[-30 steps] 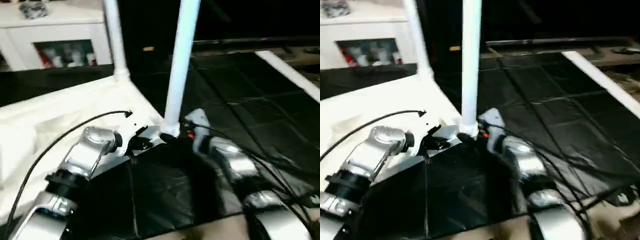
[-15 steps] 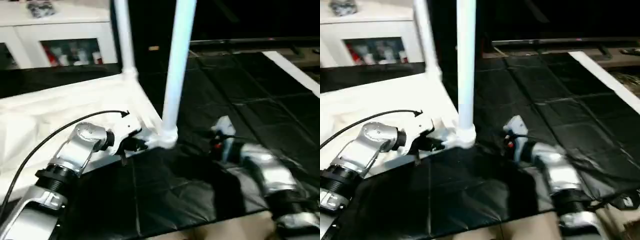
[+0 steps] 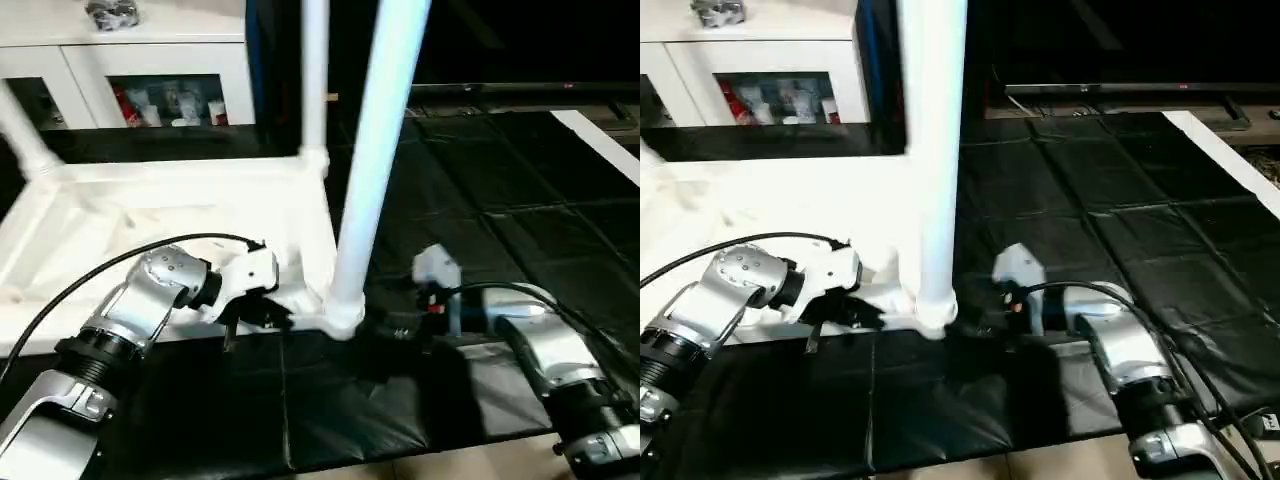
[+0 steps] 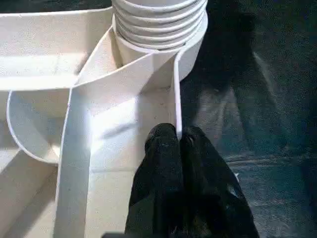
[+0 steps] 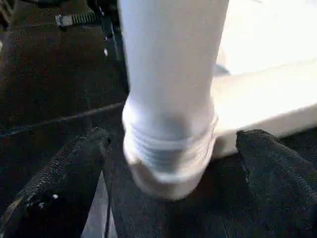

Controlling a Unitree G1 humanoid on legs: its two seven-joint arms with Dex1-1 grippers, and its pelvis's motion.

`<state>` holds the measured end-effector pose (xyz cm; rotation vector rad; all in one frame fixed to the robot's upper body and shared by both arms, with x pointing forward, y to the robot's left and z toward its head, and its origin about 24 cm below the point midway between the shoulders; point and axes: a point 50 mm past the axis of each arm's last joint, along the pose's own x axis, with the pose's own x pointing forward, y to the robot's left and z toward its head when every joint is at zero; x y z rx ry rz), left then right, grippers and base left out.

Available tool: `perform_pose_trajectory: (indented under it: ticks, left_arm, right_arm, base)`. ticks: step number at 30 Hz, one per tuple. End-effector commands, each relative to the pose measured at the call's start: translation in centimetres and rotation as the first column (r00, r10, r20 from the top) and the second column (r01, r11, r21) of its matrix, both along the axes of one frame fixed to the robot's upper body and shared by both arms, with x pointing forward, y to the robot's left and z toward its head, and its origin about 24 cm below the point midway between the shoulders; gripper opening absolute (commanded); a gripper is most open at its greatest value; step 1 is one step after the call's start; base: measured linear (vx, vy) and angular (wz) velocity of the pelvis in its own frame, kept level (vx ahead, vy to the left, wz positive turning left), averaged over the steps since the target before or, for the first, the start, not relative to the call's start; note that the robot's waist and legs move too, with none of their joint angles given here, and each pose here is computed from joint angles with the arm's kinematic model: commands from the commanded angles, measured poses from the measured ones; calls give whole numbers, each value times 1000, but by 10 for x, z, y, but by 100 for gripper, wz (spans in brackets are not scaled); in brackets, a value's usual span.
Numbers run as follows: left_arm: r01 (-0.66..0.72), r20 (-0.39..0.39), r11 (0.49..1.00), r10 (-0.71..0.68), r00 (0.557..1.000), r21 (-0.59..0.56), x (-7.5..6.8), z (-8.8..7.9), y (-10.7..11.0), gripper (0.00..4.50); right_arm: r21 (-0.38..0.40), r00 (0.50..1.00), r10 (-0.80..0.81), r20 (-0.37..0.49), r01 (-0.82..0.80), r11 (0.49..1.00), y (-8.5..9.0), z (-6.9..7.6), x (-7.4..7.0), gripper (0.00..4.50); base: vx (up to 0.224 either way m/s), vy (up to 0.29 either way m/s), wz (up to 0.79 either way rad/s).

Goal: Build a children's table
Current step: Rotate leg to tighten

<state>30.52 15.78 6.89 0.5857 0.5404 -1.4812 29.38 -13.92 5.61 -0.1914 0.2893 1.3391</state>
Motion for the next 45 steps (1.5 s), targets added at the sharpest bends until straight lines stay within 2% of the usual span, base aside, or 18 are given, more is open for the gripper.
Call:
perform_pose_trajectory:
  ticks: [1, 7, 8, 14, 22, 28, 31, 34, 36, 38, 40, 41, 42, 43, 45]
  left_arm:
    - [103, -10, 994, -103, 995, 25, -4, 0, -11, 0]
    - [151, -17, 988, -151, 988, 27, -8, 0, -15, 0]
    - [155, -17, 988, -154, 988, 28, -8, 0, -16, 0]
    - [167, -19, 985, -167, 986, 31, -9, -1, -16, 0]
    - [169, -19, 985, -168, 986, 39, -9, -3, -15, 0]
    - [149, -15, 988, -149, 989, 36, -8, -3, -14, 0]
    - [93, -18, 996, -92, 996, 11, -4, -3, -15, 0]
    - [-51, -13, 998, 50, 999, -36, 5, -1, -19, 0]
    - [-180, -11, 978, 180, 984, -105, 13, 1, -30, 0]
    - [-211, -12, 970, 212, 977, -122, 15, 1, -34, 0]
    - [-319, -24, 932, 320, 947, -174, 20, 3, -46, 0]
    - [-334, -27, 925, 335, 942, -181, 21, 3, -49, 0]
    - [-395, -41, 895, 395, 918, -209, 24, 5, -58, 0]
    - [-395, -41, 895, 395, 918, -209, 24, 5, -58, 0]
    - [-450, -56, 862, 451, 891, -232, 26, 7, -68, 0]
  right_arm:
    - [-21, 999, 33, 15, -33, 999, 5, 1, 2, 445]
    - [10, 997, 80, -11, -79, 997, 13, 1, 5, 445]
    - [13, 996, 86, -18, -86, 996, 13, 0, 4, 419]
    - [28, 991, 119, -56, -118, 993, 16, -3, 3, 369]
    - [35, 990, 128, -66, -126, 991, 17, -4, 3, 299]
    - [44, 988, 132, -78, -129, 991, 18, -7, 1, 278]
    - [56, 987, 127, -98, -122, 991, 19, -9, -2, 277]
    - [104, 988, 41, -147, -26, 994, 22, -15, -5, 276]
    - [91, 980, -112, -164, 128, 988, 30, -26, -5, 276]
    - [85, 975, -154, -162, 169, 982, 33, -29, -4, 276]
    - [70, 932, -304, -197, 323, 944, 43, -37, 3, 276]
    - [68, 924, -324, -203, 344, 937, 45, -38, 4, 276]
    - [54, 886, -406, -226, 427, 902, 54, -41, 11, 276]
    - [54, 886, -406, -226, 427, 902, 54, -41, 11, 276]
    - [37, 841, -483, -242, 506, 862, 65, -41, 19, 275]
  base:
    - [0, 0, 0]
    - [0, 0, 0]
    - [0, 0, 0]
    - [0, 0, 0]
    - [0, 0, 0]
    - [0, 0, 0]
    - [0, 0, 0]
    - [0, 0, 0]
    - [0, 0, 0]
    - [0, 0, 0]
    - [0, 0, 0]
    - [0, 0, 0]
    - [0, 0, 0]
    - [0, 0, 0]
    - [0, 0, 0]
